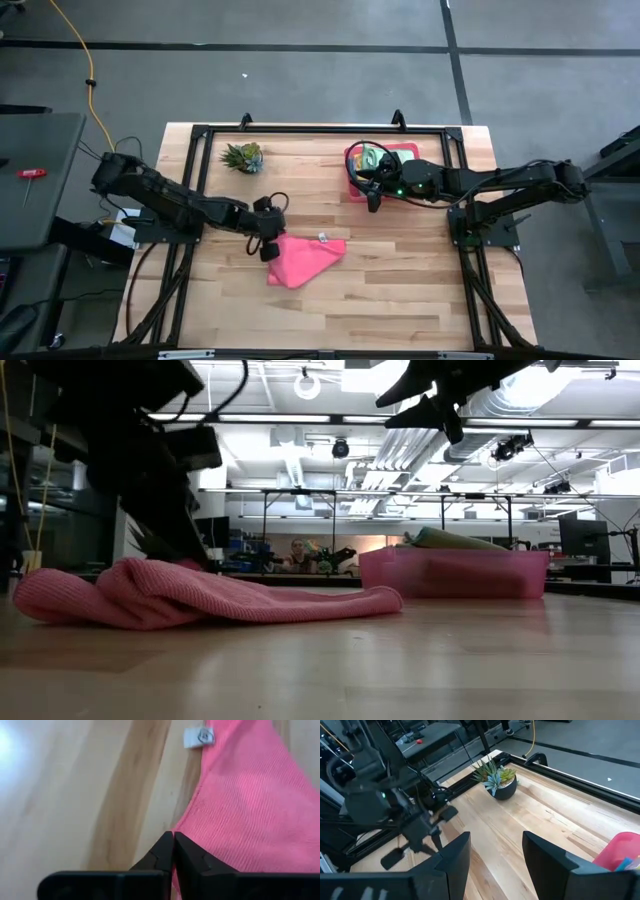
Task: Fold microfiber towels
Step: Fold the pink microfiber cloth
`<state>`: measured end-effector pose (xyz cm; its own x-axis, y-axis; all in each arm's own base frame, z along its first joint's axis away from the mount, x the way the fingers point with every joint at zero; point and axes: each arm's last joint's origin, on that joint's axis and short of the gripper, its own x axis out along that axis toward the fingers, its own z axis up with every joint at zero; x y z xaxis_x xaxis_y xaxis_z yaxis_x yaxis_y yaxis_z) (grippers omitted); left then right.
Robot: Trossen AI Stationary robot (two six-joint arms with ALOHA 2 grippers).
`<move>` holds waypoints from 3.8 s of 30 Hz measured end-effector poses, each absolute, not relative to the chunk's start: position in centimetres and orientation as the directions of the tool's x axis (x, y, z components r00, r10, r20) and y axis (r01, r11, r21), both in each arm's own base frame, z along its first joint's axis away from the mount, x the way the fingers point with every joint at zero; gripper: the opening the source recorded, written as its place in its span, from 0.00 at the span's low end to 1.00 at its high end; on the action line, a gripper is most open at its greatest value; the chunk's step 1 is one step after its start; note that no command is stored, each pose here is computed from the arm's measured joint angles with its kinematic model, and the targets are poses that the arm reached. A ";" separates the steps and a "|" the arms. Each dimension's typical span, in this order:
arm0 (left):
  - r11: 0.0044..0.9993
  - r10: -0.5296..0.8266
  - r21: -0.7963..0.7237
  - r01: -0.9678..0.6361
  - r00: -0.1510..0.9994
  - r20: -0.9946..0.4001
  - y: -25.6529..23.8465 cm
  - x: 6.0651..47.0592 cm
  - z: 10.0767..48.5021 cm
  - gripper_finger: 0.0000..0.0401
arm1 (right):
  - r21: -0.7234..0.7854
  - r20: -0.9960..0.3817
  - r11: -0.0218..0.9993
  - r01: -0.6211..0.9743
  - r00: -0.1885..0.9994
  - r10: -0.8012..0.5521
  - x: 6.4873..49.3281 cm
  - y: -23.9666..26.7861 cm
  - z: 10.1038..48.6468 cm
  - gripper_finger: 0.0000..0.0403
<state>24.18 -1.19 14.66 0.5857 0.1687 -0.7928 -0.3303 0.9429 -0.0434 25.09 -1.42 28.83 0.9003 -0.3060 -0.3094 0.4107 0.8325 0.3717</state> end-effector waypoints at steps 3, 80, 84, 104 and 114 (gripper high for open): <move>0.943 0.182 -0.042 -0.329 0.619 -0.764 -0.7 24.1 16.2 0.00 | 0.370 -0.313 0.833 0.412 0.899 -0.306 25.1 -1.4 28.8 0.43; 0.949 0.252 0.307 -0.071 0.754 -0.606 -6.6 23.5 33.3 0.00 | 0.036 -0.716 0.997 -0.069 0.694 0.074 31.8 4.2 14.3 0.30; 0.950 0.254 0.303 -0.077 0.754 -0.606 -6.5 23.5 33.3 0.00 | 0.036 -0.717 0.997 -0.069 0.694 0.074 31.8 4.2 14.3 0.13; 0.950 0.258 0.301 -0.084 0.754 -0.604 -6.5 23.5 33.2 0.00 | 0.100 -0.715 0.994 -0.041 0.692 0.100 31.8 4.2 14.4 0.00; 0.949 0.259 0.304 -0.081 0.750 -0.609 -6.5 23.5 33.2 0.00 | 0.099 -0.715 0.994 -0.041 0.692 0.100 31.8 4.2 14.4 0.00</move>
<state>23.48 -6.52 33.20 0.7496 0.2593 -0.6090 -0.0813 0.9492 0.3040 31.81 4.22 14.36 0.6924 0.0999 -0.7146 -0.0409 0.9942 0.0993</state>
